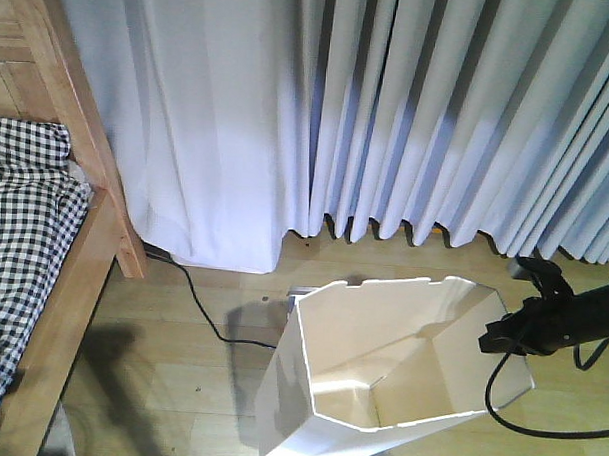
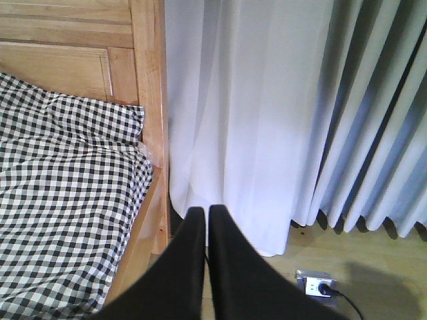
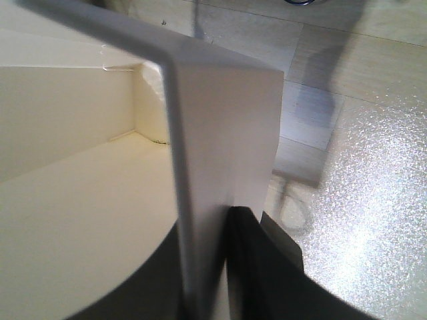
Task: Move trash bin to bedside with robot
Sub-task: 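Hold the bin with the right gripper while driving to the bedside, then lower the bin to the floor beside the bed with the right gripper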
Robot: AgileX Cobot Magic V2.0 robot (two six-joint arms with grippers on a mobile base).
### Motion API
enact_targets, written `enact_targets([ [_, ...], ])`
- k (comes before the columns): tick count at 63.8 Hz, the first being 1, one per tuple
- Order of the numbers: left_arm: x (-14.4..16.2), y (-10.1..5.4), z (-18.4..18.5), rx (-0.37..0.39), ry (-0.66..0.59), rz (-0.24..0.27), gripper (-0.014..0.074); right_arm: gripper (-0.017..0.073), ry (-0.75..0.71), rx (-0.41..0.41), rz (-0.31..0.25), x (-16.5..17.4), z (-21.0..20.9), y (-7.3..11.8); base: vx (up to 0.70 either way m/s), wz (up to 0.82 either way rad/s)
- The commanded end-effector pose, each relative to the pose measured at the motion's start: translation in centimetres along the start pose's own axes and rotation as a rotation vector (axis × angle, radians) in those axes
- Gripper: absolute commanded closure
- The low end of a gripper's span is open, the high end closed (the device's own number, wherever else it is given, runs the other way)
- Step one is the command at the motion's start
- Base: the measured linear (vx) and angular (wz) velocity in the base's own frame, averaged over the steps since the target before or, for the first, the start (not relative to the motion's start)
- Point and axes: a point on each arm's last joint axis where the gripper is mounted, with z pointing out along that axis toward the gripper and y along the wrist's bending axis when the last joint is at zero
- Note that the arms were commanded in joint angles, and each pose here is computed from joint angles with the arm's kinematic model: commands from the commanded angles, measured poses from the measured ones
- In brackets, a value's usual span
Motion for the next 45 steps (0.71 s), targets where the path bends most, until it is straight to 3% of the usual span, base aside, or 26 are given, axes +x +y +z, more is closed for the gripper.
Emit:
enact_targets([
  [1, -0.54, -0.08, -0.08, 0.011, -0.076, -0.006, 0.0600, 0.0564, -0.104, -0.187, 0.007, -1.96, -2.33, 2.41, 0.00, 0.00],
  [36, -0.54, -0.08, -0.08, 0.011, -0.076, -0.006, 0.0600, 0.0564, -0.104, -0.186, 0.007, -1.96, -2.33, 2.40, 0.00, 0.00],
  [45, -0.54, -0.08, -0.08, 0.011, -0.076, -0.006, 0.0600, 0.0564, -0.111, -0.132, -0.002, -2.02, -2.26, 1.92, 0.00, 0.00],
])
